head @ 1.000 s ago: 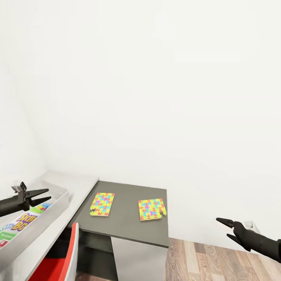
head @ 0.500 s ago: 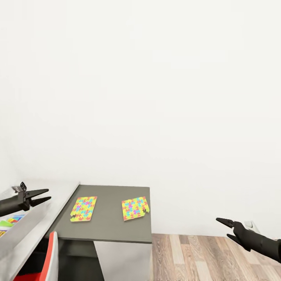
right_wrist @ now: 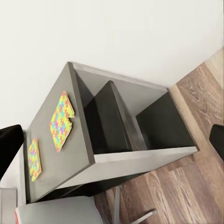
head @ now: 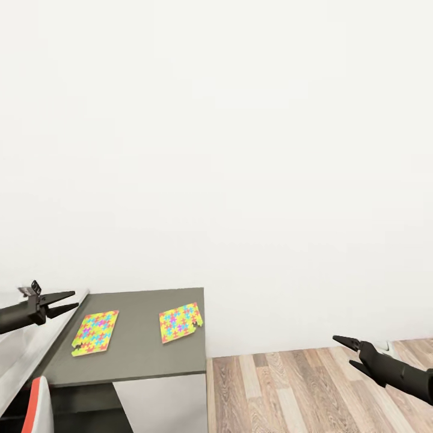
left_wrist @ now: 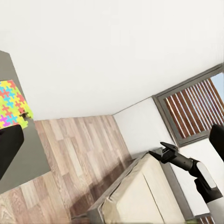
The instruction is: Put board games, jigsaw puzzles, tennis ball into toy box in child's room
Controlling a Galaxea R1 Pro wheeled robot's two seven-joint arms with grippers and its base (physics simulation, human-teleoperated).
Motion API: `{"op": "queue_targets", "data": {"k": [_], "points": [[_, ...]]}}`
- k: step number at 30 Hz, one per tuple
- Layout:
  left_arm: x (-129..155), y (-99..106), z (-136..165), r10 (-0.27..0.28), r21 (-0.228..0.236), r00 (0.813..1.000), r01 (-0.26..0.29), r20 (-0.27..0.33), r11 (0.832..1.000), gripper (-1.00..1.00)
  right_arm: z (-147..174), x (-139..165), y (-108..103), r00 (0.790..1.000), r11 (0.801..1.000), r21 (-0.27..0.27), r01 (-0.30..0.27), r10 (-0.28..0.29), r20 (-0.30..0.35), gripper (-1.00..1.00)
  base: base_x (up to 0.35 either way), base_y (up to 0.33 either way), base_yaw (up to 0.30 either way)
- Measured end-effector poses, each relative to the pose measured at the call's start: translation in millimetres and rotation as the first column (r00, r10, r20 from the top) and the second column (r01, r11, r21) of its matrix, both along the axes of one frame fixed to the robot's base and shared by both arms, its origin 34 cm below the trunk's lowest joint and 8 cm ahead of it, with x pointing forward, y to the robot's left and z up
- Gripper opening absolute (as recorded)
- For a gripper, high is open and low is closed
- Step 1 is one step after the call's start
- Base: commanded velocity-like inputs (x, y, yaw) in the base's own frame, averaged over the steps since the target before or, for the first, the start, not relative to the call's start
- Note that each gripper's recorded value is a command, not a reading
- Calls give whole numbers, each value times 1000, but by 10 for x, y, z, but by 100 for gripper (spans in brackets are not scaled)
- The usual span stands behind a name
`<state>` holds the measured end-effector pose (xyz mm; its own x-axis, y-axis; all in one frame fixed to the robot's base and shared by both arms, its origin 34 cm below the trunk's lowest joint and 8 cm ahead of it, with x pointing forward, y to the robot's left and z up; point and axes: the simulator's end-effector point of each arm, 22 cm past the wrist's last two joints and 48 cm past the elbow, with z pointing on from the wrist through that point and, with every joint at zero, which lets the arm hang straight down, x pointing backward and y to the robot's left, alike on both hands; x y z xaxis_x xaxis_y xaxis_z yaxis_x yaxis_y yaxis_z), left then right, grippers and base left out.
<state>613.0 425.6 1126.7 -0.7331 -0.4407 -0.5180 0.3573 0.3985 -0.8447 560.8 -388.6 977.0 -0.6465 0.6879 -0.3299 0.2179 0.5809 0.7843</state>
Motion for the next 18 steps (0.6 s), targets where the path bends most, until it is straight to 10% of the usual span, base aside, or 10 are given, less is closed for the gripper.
{"op": "queue_targets", "data": {"k": [18], "points": [[0,-3,-2,0,-1,1000,0,0,1000,100,-2,1,4,1000,1000,-2,-1,1,-1,100,0,-52,-24]]}}
